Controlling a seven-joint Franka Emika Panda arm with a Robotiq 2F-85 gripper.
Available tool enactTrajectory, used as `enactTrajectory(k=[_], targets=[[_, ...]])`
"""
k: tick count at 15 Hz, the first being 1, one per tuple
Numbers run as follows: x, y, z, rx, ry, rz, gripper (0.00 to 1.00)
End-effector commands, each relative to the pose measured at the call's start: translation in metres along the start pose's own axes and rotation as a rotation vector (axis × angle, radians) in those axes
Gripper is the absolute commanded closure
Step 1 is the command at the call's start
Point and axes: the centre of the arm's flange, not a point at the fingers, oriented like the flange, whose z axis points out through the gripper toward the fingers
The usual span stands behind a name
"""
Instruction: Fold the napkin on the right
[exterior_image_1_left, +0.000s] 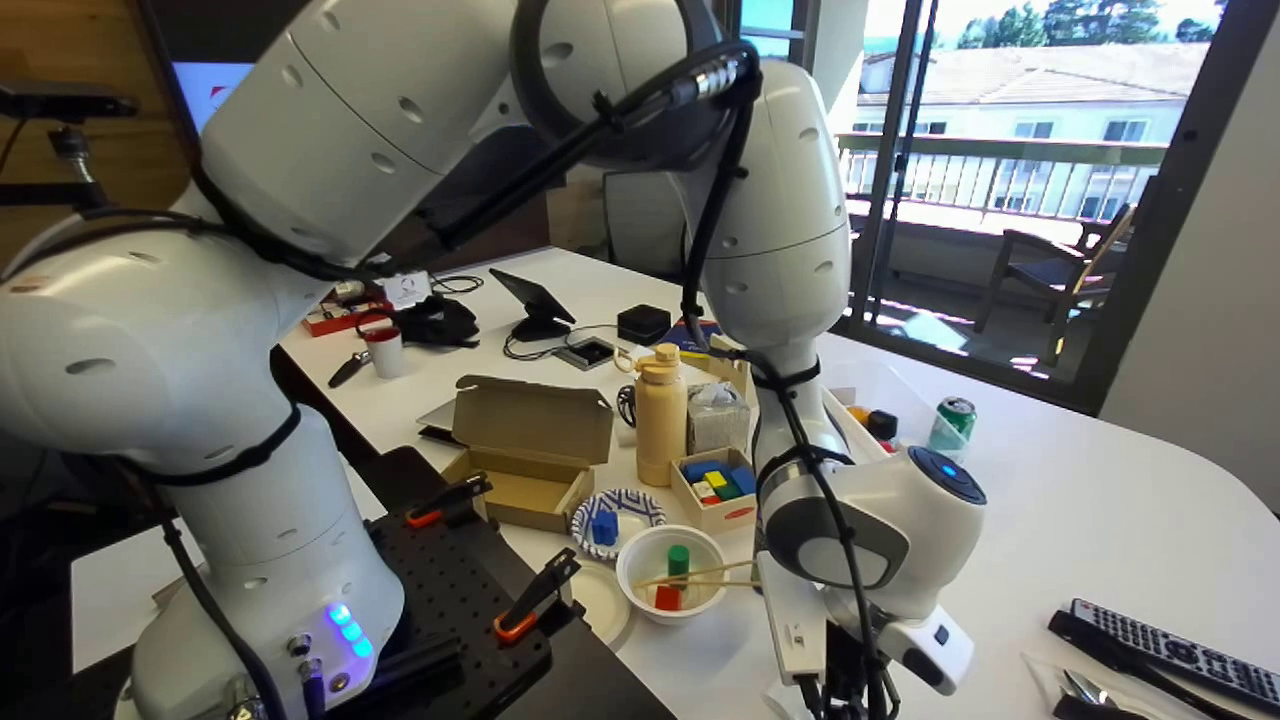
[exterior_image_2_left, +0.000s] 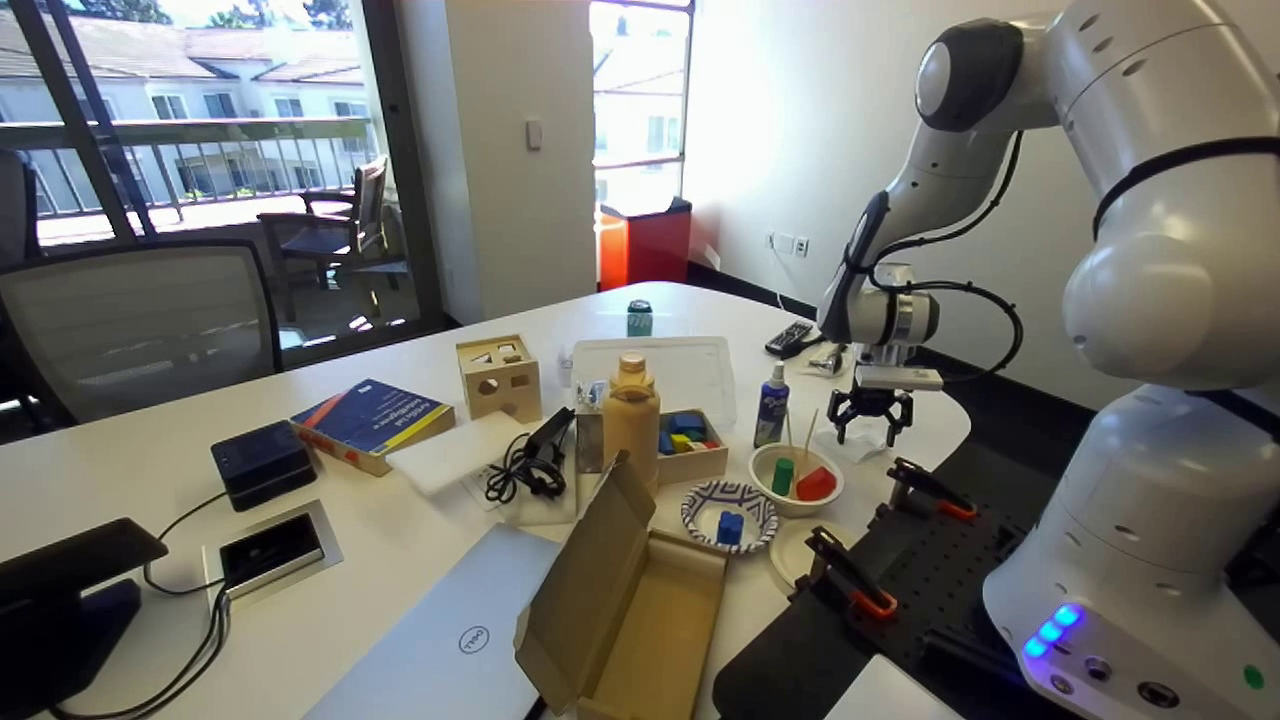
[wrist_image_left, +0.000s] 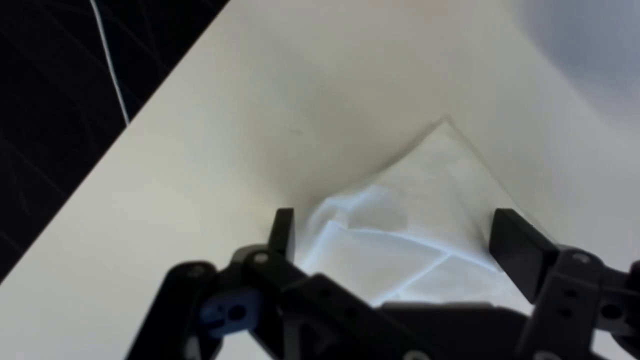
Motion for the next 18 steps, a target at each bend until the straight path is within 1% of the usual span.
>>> enactTrajectory(k=[1,5,8,11,13,18], targets=[[0.008,-0.005,0.012,-0.026,0.03,0.021,0.0],[0.009,-0.007,0.019,-0.027,0.029,0.025,0.0],[0.005,-0.007,0.011,-0.011,0.022,0.024,0.0],[-0.001,-0.005,-0.002,0.011,-0.01,0.034,0.0],[-0.004,-0.003,-0.019,0.015,-0.019,0.03,0.0],[-0.016,-0.011,-0.073,0.049,-0.094,-0.025,0.0]])
